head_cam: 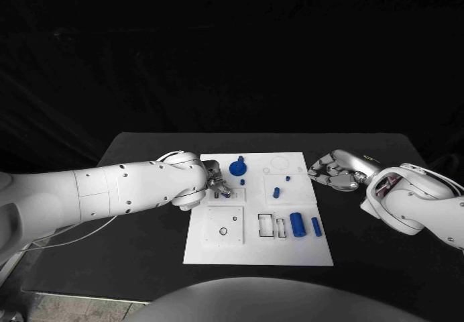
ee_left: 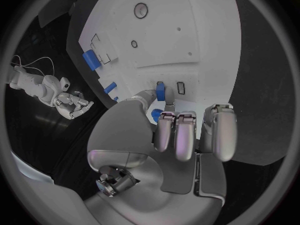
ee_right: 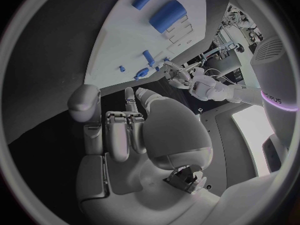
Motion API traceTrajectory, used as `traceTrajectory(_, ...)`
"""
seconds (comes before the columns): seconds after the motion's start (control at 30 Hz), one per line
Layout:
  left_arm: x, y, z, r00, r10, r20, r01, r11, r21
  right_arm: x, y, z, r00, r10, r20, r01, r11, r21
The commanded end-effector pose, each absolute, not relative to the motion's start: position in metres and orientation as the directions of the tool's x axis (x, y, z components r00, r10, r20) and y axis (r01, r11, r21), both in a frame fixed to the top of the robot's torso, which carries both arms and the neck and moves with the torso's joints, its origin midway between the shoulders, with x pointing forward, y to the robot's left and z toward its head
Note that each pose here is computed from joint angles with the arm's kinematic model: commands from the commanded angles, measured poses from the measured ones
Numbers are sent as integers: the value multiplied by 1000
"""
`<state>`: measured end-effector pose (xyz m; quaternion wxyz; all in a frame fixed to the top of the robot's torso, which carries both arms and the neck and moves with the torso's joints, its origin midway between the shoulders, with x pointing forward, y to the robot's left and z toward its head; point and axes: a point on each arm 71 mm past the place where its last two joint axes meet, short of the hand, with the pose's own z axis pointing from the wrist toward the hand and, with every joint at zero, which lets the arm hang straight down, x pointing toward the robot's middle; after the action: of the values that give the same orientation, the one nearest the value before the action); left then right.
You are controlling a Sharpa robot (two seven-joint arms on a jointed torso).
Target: Assemble the parts on the task board
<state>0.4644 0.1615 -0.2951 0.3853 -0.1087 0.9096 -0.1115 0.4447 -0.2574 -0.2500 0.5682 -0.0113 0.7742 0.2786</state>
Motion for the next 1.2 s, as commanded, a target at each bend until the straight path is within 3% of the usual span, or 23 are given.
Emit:
traceTrajectory(0.03,464,158,-296,-683,-275,-677,-91,951,-294,445,-258,-251,-367,298,-881,-325,847,421)
traceTrajectory(1.2,458,157,-303,-719,-243,-651,-69,957,-280,444,-260,-254,-388,298,-872,-306,851,426)
